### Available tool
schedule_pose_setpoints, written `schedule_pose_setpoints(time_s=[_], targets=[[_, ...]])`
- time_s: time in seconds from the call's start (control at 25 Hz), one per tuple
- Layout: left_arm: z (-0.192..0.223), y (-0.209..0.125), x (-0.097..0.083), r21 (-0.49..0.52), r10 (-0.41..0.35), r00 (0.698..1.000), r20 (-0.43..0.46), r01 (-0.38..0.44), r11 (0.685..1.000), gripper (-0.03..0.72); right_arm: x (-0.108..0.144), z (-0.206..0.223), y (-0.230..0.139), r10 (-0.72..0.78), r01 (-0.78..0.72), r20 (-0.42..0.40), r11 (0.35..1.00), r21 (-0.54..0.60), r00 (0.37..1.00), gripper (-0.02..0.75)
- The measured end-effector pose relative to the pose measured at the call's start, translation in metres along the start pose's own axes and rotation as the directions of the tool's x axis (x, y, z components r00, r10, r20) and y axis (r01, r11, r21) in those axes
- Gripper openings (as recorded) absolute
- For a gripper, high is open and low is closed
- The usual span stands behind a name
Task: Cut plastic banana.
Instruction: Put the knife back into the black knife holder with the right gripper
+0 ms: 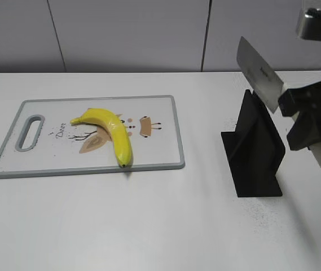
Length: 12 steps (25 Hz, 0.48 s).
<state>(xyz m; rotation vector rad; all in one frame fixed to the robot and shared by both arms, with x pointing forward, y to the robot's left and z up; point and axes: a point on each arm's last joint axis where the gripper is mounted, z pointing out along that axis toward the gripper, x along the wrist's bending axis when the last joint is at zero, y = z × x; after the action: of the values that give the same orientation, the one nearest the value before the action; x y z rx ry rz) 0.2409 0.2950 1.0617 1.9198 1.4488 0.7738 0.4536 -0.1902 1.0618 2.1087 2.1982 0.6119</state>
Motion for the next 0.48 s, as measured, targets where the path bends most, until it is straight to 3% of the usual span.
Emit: schedule_pose_setpoints(time_s=[0.2,0.48], targets=[[-0.007,-0.019,-0.005,-0.100,0.004,1.000,-0.011,-0.005,0.995,0.577,-0.007,0.012,-0.011,0.063,-0.063,0.003,0.998,-0.006,0.998,0.188],[0.001,-0.017,-0.005,-0.178,-0.018,1.000,-0.007,0.016,0.984,0.577,-0.012,0.018,-0.014,0.096,-0.095,0.027,0.995,-0.038,0.995,0.188]])
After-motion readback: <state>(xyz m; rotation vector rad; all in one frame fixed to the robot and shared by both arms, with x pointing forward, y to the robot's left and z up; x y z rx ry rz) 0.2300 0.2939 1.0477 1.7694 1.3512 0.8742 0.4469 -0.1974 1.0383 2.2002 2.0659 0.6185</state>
